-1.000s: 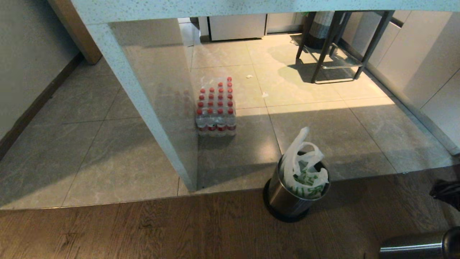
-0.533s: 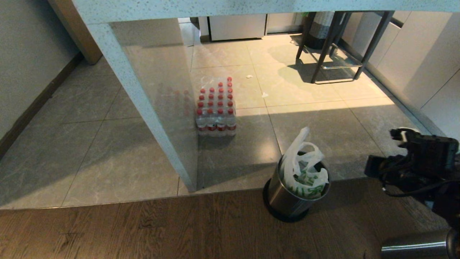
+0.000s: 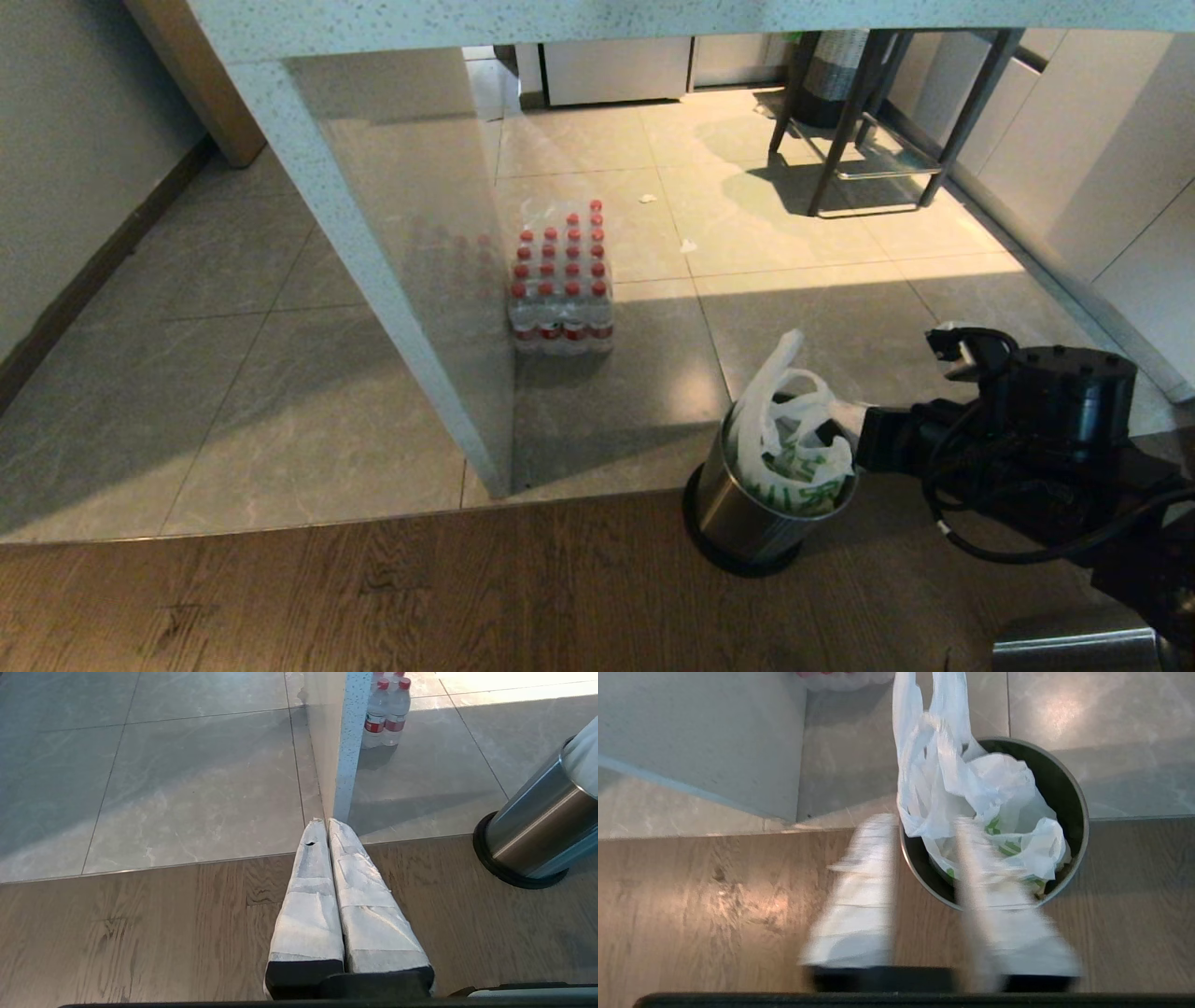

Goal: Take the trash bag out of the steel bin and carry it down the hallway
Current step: Pick up the trash bag

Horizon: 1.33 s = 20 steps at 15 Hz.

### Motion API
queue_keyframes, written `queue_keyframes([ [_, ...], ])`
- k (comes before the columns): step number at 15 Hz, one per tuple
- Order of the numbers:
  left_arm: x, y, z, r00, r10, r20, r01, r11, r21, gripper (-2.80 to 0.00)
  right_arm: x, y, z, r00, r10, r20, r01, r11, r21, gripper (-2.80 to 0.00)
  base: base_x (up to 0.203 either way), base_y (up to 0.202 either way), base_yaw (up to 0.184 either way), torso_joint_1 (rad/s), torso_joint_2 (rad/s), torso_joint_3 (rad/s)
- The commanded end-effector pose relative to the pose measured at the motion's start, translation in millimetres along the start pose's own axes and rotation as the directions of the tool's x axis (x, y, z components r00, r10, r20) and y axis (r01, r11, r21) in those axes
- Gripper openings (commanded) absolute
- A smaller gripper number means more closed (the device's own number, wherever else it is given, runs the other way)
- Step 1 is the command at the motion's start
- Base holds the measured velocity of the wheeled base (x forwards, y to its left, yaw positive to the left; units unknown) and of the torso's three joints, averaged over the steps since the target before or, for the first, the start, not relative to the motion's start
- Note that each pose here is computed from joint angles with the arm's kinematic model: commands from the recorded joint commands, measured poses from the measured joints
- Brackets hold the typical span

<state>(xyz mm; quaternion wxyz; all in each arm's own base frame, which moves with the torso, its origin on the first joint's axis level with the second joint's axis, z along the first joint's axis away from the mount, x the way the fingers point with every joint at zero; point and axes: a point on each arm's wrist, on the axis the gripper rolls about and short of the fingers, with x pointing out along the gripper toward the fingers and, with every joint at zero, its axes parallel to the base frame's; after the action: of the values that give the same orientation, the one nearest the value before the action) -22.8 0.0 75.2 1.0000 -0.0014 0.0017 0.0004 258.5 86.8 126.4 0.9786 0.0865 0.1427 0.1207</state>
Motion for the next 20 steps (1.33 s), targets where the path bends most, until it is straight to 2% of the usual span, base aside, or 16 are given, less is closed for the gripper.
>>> queue_keyframes([
  [1, 0, 0.0, 0, 1.000, 0.001, -0.001, -0.001, 1.000, 0.000, -2.80, 12, 1, -5, 1.000, 0.001, -0.017, -0.002, 1.000, -0.003, 0.00, 0.000, 0.000, 0.000, 0.000, 0.00, 0.000],
  [5, 0, 0.0, 0, 1.000, 0.001, -0.001, -0.001, 1.000, 0.000, -2.80, 40, 3, -16, 0.998, -0.001, -0.055, 0.000, 1.000, -0.010, 0.00, 0.000, 0.000, 0.000, 0.000, 0.00, 0.000],
  [8, 0, 0.0, 0, 1.000, 0.001, -0.001, -0.001, 1.000, 0.000, -2.80, 59, 12, -25, 0.997, 0.022, -0.076, -0.020, 0.999, 0.029, 0.00, 0.000, 0.000, 0.000, 0.000, 0.00, 0.000],
  [11, 0, 0.0, 0, 1.000, 0.001, -0.001, -0.001, 1.000, 0.000, -2.80, 67, 11, -31, 0.996, 0.017, -0.087, -0.014, 0.999, 0.028, 0.00, 0.000, 0.000, 0.000, 0.000, 0.00, 0.000],
  [15, 0, 0.0, 0, 1.000, 0.001, -0.001, -0.001, 1.000, 0.000, -2.80, 88, 10, -42, 0.999, 0.032, 0.018, -0.032, 0.999, 0.018, 0.00, 0.000, 0.000, 0.000, 0.000, 0.00, 0.000],
  [16, 0, 0.0, 0, 1.000, 0.001, -0.001, -0.001, 1.000, 0.000, -2.80, 93, 8, -49, 0.999, 0.029, 0.014, -0.030, 0.999, 0.016, 0.00, 0.000, 0.000, 0.000, 0.000, 0.00, 0.000],
  [20, 0, 0.0, 0, 1.000, 0.001, -0.001, -0.001, 1.000, 0.000, -2.80, 118, 4, -52, 0.992, -0.061, 0.107, 0.059, 0.998, 0.020, 0.00, 0.000, 0.000, 0.000, 0.000, 0.00, 0.000],
])
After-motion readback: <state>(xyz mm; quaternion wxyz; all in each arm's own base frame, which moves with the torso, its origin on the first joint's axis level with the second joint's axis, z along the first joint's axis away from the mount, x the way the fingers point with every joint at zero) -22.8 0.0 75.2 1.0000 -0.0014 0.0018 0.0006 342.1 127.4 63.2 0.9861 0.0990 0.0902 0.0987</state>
